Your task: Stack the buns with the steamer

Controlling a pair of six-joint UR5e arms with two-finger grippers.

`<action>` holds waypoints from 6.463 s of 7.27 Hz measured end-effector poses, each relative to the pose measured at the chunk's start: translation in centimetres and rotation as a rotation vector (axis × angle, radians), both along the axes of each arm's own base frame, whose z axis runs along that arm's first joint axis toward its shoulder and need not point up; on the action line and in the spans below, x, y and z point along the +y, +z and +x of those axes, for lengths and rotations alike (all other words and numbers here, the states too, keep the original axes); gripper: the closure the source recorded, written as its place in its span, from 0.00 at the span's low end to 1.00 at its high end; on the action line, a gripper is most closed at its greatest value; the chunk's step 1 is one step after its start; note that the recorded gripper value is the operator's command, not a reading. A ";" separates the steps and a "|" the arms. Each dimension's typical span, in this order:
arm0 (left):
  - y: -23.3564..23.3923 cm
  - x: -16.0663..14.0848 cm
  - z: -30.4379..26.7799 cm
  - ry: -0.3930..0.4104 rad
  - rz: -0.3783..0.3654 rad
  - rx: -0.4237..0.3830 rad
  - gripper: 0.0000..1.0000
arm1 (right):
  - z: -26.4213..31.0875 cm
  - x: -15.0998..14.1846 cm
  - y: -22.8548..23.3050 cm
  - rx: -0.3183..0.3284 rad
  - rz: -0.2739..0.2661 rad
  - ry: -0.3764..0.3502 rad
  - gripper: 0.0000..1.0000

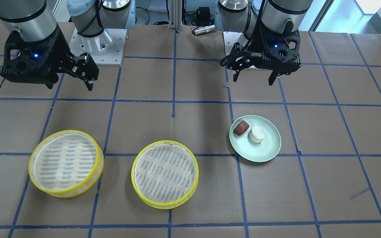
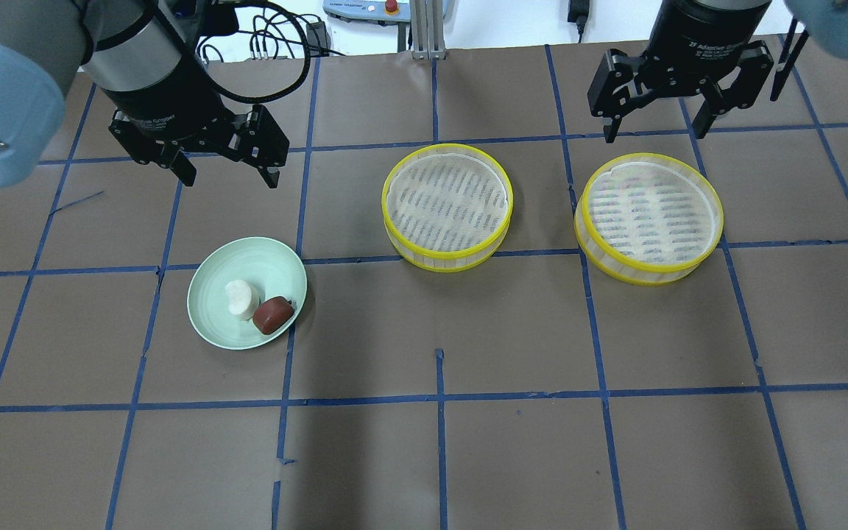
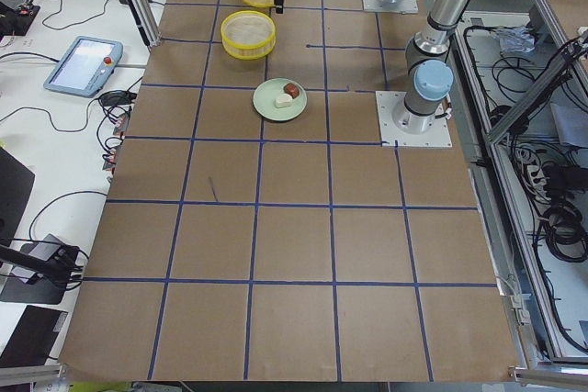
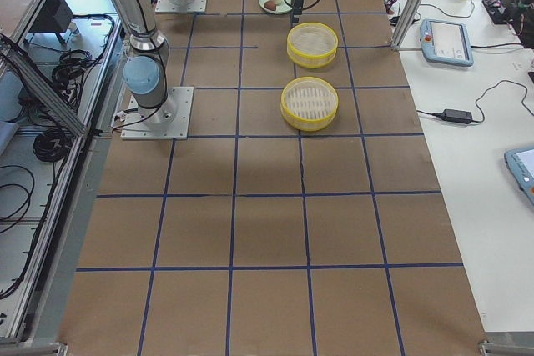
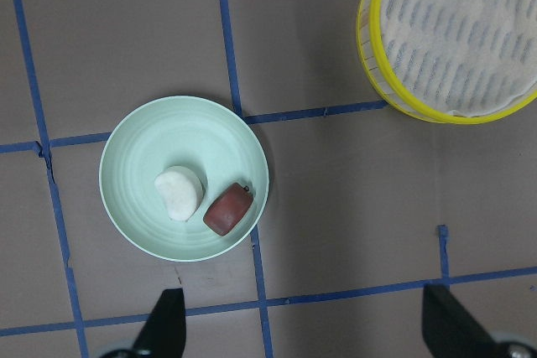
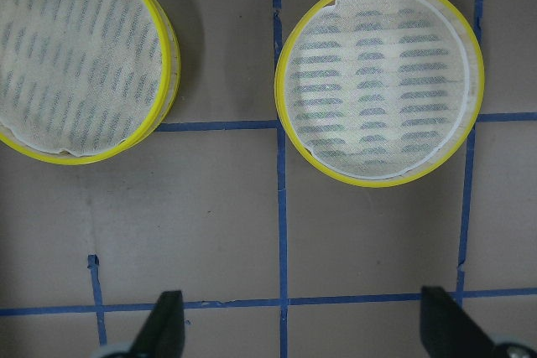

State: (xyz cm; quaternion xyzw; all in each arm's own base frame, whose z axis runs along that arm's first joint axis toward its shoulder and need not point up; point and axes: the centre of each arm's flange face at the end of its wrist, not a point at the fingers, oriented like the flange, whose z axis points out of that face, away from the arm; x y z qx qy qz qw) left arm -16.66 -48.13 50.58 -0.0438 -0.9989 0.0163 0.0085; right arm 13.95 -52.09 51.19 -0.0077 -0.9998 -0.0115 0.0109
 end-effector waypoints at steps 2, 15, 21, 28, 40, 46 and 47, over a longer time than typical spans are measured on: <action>0.4 0.3 0.2 0.016 -0.005 -0.005 0.00 | 0.1 0.0 0.0 -0.010 0.001 -0.001 0.00; -29.6 -8.4 11.5 0.230 0.381 -0.027 0.20 | -20.2 -8.2 -20.1 0.029 -0.014 0.066 0.03; -31.6 -8.4 11.6 0.208 0.398 -0.025 0.88 | -22.3 -6.8 -29.6 0.006 0.008 0.050 0.91; -24.2 -15.1 -4.8 0.735 0.247 0.524 0.84 | -23.8 -8.7 -25.1 0.025 -0.066 0.026 0.96; -25.4 -13.3 -7.3 0.619 0.110 0.306 0.00 | -8.5 -8.7 -14.6 -0.005 -0.078 -0.138 0.96; -31.6 -4.4 2.5 0.072 0.358 -0.164 0.00 | 8.7 -7.5 -19.2 0.008 -0.041 -0.270 0.97; -32.5 -3.8 4.2 0.064 0.392 -0.152 0.07 | 9.6 -8.0 -20.0 0.009 -0.040 -0.278 0.97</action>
